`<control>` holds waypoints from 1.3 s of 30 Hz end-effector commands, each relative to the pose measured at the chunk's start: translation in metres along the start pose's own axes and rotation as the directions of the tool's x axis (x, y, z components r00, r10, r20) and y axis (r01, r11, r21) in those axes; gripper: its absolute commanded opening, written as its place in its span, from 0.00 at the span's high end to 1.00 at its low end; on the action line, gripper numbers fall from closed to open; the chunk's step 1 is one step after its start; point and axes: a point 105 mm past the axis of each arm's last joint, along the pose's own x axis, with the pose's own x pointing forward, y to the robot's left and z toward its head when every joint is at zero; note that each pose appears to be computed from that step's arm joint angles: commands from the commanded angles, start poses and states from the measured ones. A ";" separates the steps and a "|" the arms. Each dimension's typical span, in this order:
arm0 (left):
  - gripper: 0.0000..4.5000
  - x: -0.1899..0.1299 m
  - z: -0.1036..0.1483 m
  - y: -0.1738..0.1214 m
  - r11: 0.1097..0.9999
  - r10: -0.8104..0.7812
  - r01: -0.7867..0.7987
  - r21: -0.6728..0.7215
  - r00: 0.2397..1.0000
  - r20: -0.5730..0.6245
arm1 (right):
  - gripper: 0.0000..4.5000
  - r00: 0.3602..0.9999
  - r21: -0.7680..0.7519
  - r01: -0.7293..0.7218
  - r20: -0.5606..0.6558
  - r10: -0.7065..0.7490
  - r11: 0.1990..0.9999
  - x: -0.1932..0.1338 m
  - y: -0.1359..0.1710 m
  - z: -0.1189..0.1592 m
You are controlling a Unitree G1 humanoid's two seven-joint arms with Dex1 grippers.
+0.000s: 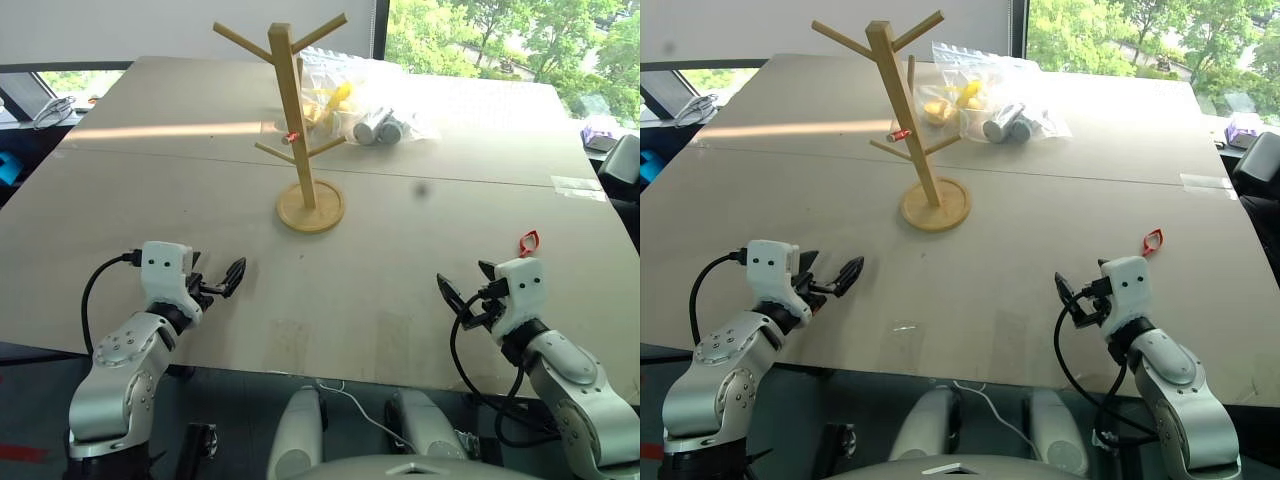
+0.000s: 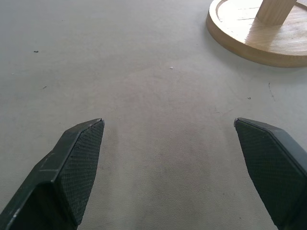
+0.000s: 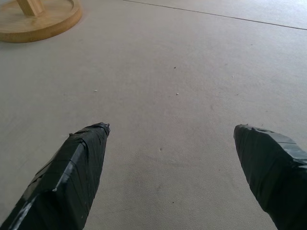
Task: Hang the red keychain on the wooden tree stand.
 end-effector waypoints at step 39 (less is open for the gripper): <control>0.00 0.004 0.117 -0.181 0.288 -0.935 0.872 0.396 0.345 -0.079 | 0.01 0.788 0.217 0.613 -0.233 -0.569 0.760 0.011 -0.102 -0.008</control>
